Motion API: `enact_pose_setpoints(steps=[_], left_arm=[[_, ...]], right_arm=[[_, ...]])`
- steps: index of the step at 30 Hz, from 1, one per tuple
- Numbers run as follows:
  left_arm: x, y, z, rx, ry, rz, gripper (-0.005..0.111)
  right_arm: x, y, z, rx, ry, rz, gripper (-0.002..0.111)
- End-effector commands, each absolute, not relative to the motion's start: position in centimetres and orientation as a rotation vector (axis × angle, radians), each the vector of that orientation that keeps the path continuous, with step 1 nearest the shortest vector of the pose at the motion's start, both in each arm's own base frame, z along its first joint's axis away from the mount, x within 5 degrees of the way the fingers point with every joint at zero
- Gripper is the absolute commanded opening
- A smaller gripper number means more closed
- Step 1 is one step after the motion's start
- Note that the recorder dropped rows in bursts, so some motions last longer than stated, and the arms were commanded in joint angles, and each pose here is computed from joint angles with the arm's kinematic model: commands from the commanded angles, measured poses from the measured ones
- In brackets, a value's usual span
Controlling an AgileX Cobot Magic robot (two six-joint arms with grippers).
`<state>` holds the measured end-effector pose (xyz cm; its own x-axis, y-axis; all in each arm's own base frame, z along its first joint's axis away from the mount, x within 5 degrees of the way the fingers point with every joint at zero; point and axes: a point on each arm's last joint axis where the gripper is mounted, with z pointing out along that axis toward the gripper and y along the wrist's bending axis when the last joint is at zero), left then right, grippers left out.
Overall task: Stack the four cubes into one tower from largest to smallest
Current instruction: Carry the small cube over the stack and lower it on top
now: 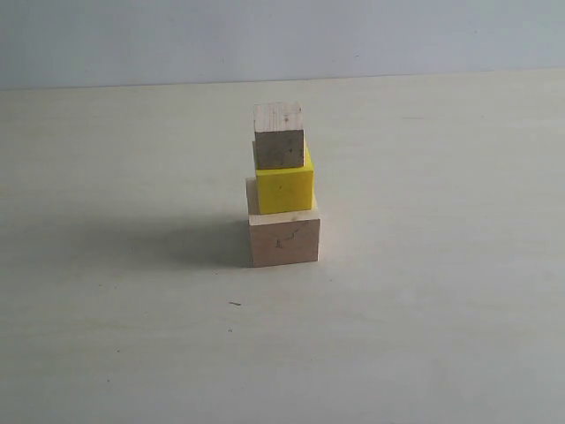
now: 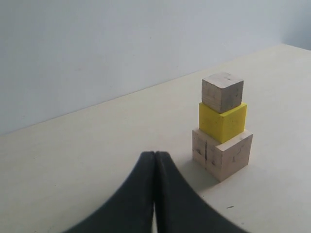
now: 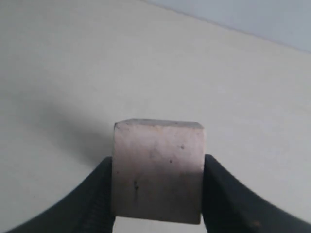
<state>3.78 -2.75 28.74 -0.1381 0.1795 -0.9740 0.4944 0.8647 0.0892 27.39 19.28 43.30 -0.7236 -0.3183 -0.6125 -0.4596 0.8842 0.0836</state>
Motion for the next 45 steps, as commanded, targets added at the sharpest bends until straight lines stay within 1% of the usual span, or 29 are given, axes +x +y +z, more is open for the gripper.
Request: enact_pose_setpoints(steps=[1, 8, 16, 25, 34, 36, 45], left_arm=[[3.6, -2.7, 28.8, 0.502, 1.691, -0.307, 0.001], [2.2, -2.2, 29.1, 0.486, 1.607, -0.306, 0.001], [2.1, -2.1, 29.2, 0.487, 1.598, -0.299, 0.001], [2.1, -2.1, 29.2, 0.487, 1.598, -0.299, 0.001], [2.1, -2.1, 29.2, 0.487, 1.598, -0.299, 0.001], [2.1, -2.1, 29.2, 0.487, 1.598, -0.299, 0.001], [2.1, -2.1, 29.1, 0.488, 1.6, -0.299, 0.001]], right_arm=[[26.6, 21.8, 40.8, -0.591, 2.493, 0.266, 0.0], [26.7, 25.4, 38.0, -0.582, 2.518, 0.115, 0.0], [27.5, 27.2, 35.2, -0.491, 2.588, 0.086, 0.0], [28.3, 27.8, 33.4, -0.353, 2.654, 0.102, 0.0], [29.6, 26.5, 33.2, -0.211, 2.693, 0.12, 0.0], [29.7, 26.6, 33.1, -0.204, 2.702, 0.155, 0.0], [30.3, 27.2, 31.3, -0.21, 2.738, 0.12, 0.0]])
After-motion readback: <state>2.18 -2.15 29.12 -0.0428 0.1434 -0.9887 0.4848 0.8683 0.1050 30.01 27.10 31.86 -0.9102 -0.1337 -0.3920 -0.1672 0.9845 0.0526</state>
